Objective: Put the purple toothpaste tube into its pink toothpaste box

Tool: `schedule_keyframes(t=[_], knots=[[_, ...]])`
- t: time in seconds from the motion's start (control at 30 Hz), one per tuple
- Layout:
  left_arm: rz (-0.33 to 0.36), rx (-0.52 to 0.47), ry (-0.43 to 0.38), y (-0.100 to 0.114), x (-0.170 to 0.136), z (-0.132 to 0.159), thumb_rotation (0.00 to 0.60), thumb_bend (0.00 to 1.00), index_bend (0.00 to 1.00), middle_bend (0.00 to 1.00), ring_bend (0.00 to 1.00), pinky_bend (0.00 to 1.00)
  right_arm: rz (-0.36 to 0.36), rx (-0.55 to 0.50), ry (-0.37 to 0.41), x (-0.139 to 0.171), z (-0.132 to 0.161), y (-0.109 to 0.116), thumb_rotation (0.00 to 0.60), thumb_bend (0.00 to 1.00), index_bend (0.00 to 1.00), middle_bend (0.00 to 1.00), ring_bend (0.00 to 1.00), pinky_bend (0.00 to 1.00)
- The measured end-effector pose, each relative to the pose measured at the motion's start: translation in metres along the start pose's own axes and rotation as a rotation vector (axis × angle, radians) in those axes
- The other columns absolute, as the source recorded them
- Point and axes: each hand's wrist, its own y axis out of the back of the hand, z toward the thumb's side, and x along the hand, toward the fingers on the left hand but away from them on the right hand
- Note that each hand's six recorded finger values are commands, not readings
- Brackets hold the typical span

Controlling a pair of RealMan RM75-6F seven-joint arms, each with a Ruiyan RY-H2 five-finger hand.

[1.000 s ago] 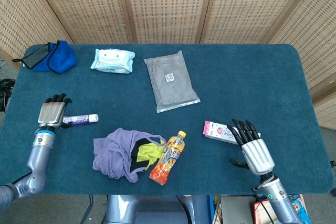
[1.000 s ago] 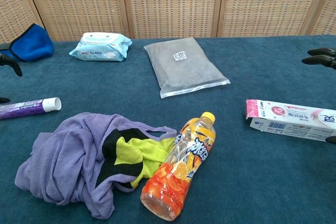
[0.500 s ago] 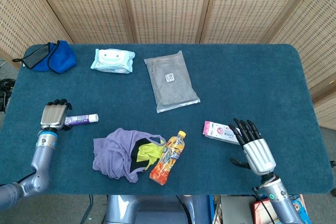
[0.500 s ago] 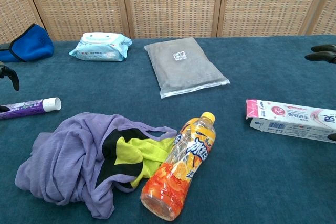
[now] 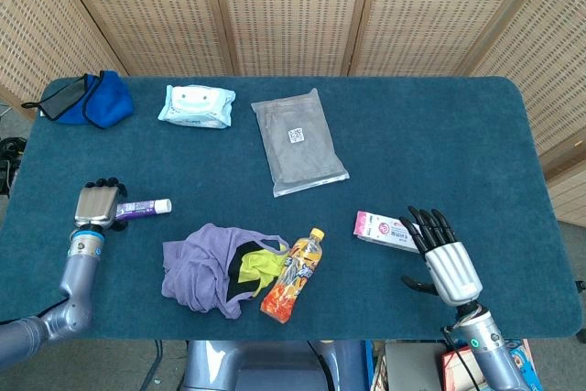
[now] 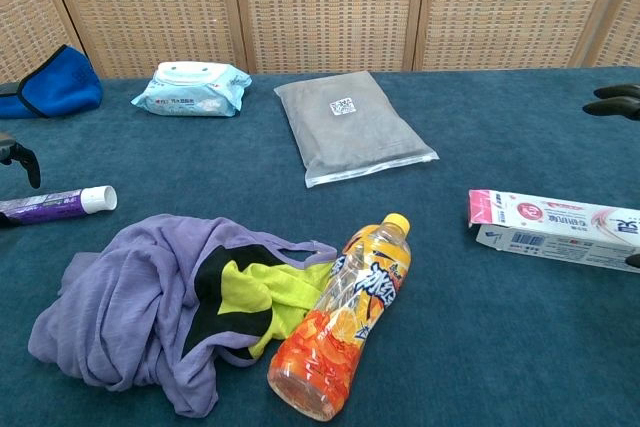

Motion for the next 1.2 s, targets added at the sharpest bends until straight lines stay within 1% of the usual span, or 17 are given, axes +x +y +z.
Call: schedule_keyframes(t=[0.27, 0.37, 0.47, 0.53, 0.63, 0.73, 0.8, 1.0, 1.2], knots=[[-0.012, 0.005, -0.007, -0.007, 0.005, 0.007, 0.6, 0.25, 0.36, 0.22, 0.18, 0.22, 0.002, -0.002, 0.001, 0.0, 0.0, -0.001, 0.6, 0.07, 0.03, 0.0, 0.0, 0.0], [-0.012, 0.011, -0.01, -0.008, 0.006, 0.009, 0.6, 0.25, 0.38, 0.24, 0.2, 0.23, 0.003, -0.004, -0.001, 0.0, 0.0, -0.001, 0.6, 0.07, 0.03, 0.0, 0.0, 0.0], [-0.013, 0.013, -0.013, -0.01, 0.007, 0.012, 0.6, 0.25, 0.48, 0.31, 0.28, 0.29, 0.002, -0.005, 0.0, 0.0, 0.0, -0.001, 0.6, 0.07, 0.03, 0.0, 0.0, 0.0], [-0.009, 0.009, -0.015, -0.01, 0.007, 0.014, 0.6, 0.25, 0.59, 0.4, 0.35, 0.34, 0.0, -0.004, 0.001, 0.0, 0.0, 0.0, 0.6, 0.07, 0.03, 0.0, 0.0, 0.0], [0.012, 0.001, -0.023, -0.007, 0.007, 0.018, 0.6, 0.25, 0.7, 0.5, 0.43, 0.41, -0.003, -0.005, 0.0, 0.0, 0.0, 0.0, 0.6, 0.07, 0.03, 0.0, 0.0, 0.0], [0.043, -0.003, -0.03, -0.004, 0.006, 0.021, 0.6, 0.25, 0.79, 0.59, 0.5, 0.46, -0.004, -0.007, 0.001, 0.0, 0.0, 0.0, 0.6, 0.07, 0.03, 0.0, 0.0, 0.0], [0.067, -0.005, -0.036, -0.002, 0.006, 0.022, 0.6, 0.26, 0.83, 0.62, 0.52, 0.48, -0.004, -0.006, 0.001, 0.0, 0.0, 0.0, 0.6, 0.07, 0.03, 0.0, 0.0, 0.0], [0.142, -0.025, -0.068, 0.007, 0.004, 0.027, 0.6, 0.27, 0.86, 0.64, 0.54, 0.49, -0.003, -0.007, 0.0, 0.0, 0.0, -0.001, 0.6, 0.07, 0.03, 0.0, 0.0, 0.0], [0.178, -0.024, -0.082, 0.013, 0.002, 0.024, 0.6, 0.27, 0.88, 0.65, 0.55, 0.5, 0.0, -0.011, -0.002, 0.0, -0.001, -0.001, 0.6, 0.07, 0.03, 0.0, 0.0, 0.0]])
